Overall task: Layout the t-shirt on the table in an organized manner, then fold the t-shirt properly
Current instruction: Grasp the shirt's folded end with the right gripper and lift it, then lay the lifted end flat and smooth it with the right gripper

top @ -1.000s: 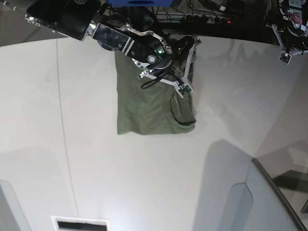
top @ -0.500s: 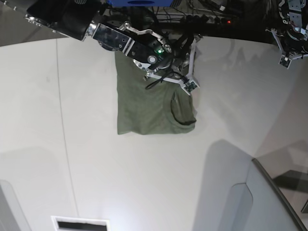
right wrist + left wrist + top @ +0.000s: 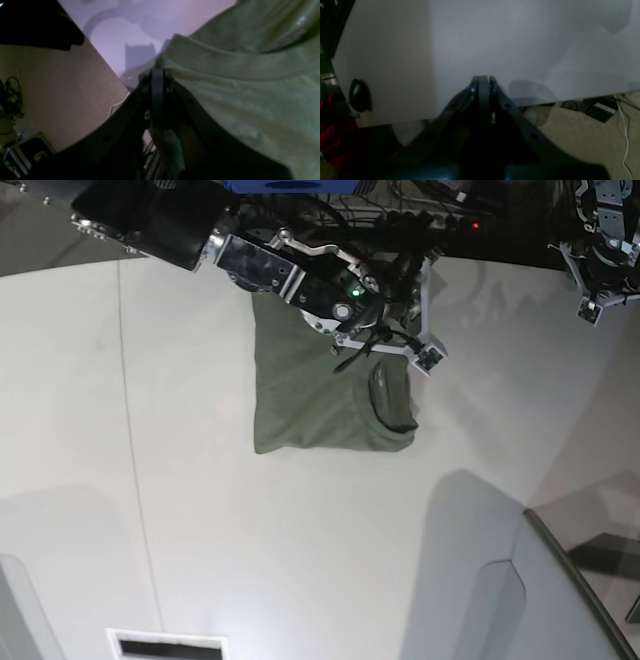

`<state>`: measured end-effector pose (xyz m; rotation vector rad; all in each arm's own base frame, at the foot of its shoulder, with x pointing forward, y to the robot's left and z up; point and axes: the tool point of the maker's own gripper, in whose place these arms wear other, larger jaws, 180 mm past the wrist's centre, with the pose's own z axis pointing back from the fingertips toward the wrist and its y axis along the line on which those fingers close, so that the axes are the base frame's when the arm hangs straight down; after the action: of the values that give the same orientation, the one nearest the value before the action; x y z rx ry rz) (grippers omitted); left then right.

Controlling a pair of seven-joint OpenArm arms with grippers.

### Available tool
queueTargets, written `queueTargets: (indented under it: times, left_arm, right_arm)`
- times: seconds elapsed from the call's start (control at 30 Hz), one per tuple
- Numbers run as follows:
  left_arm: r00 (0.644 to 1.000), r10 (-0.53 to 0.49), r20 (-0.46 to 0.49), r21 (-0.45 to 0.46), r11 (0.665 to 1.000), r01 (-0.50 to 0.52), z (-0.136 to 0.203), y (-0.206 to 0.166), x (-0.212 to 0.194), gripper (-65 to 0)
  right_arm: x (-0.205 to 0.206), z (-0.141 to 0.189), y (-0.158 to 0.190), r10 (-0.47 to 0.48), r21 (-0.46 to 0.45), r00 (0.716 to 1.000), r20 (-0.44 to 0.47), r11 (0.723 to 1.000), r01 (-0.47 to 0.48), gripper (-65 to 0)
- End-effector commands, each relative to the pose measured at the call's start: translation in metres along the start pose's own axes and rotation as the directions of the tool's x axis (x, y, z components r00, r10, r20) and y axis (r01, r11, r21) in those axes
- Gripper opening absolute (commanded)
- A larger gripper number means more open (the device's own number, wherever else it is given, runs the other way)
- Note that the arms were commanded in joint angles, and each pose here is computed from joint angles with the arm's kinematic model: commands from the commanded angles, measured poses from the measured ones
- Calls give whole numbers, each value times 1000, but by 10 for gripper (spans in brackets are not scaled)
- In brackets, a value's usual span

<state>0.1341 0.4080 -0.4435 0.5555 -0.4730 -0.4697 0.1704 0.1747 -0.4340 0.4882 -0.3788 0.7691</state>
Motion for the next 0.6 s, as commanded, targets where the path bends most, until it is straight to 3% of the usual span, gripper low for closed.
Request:
queueTargets:
  times: [0.0,0.1,0.27,0.33,0.47,0.57]
  left_arm:
    - [1000,-12,15,27,1000,12,2,11,3,-650]
    - [1000,-12,15,27,1000,12,2,11,3,-650]
    - [1000,7,26,34,999,-8,-1,14,11,-650]
    - [1000,10,12,-6,1000,-10,-4,8,16,-650]
    - [994,86,63,-192,979,-72,0,-17,53,-650]
    - [984,129,126,-305,949,-85,17,-28,90,-650]
  right_arm:
    - [19,3,4,6,15,999,47,1000,-6,-639]
    - [17,2,4,3,15,999,43,1000,-4,-590]
    - [18,3,5,5,17,999,42,1000,-5,-368]
    - [25,10,10,14,28,998,63,999,-16,-306]
    - [49,51,-4,35,14,992,125,999,-37,-326]
    - [62,97,-53,-54,-50,977,206,997,65,-323]
